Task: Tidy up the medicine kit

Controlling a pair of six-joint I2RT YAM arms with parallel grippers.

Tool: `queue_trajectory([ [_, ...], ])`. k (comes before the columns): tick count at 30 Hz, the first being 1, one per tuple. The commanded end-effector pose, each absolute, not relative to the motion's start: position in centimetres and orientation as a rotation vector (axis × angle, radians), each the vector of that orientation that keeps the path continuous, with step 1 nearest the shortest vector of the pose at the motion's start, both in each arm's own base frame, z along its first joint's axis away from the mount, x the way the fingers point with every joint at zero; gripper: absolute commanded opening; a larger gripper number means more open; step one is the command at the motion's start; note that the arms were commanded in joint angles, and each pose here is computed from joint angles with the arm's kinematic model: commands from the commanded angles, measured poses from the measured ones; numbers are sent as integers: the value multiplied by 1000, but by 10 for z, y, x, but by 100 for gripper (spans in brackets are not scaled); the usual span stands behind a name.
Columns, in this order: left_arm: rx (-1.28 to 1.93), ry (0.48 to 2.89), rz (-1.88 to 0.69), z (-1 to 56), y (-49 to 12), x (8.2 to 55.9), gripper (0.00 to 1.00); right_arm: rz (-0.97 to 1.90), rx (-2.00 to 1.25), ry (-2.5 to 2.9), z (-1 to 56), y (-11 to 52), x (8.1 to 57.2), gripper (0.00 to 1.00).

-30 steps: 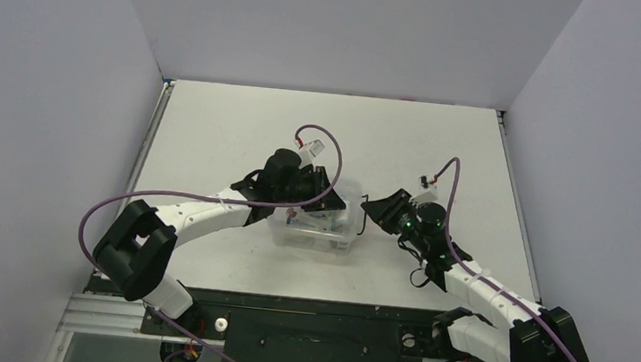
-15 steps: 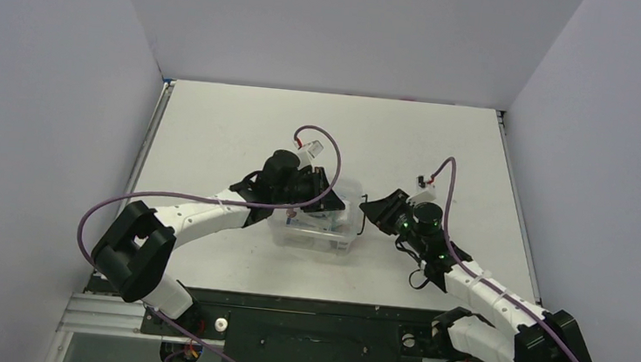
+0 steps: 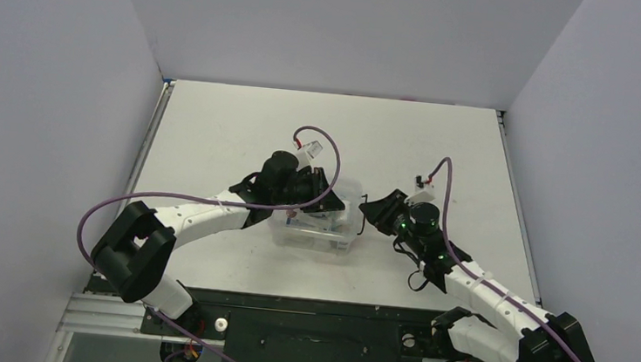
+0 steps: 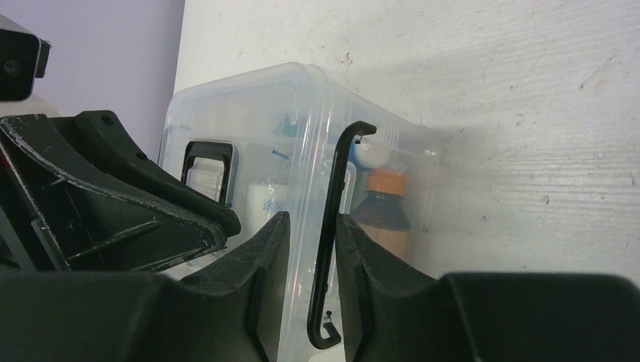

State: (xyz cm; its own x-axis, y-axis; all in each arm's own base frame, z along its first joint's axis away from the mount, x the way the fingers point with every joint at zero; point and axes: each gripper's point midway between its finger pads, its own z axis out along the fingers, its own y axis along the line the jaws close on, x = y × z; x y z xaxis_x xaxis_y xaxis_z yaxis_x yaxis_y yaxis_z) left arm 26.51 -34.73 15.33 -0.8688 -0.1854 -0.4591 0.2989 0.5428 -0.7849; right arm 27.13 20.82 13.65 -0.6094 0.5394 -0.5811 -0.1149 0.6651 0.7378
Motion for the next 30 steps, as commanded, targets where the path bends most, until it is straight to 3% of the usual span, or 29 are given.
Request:
queue_trajectory([
  [1,49,2519,-1110,87,-318,246,17,1059,264,1904,183,226,278,25],
  [30,43,2559,-1056,66,-312,243,14,1094,201,1881,213,254,268,25],
])
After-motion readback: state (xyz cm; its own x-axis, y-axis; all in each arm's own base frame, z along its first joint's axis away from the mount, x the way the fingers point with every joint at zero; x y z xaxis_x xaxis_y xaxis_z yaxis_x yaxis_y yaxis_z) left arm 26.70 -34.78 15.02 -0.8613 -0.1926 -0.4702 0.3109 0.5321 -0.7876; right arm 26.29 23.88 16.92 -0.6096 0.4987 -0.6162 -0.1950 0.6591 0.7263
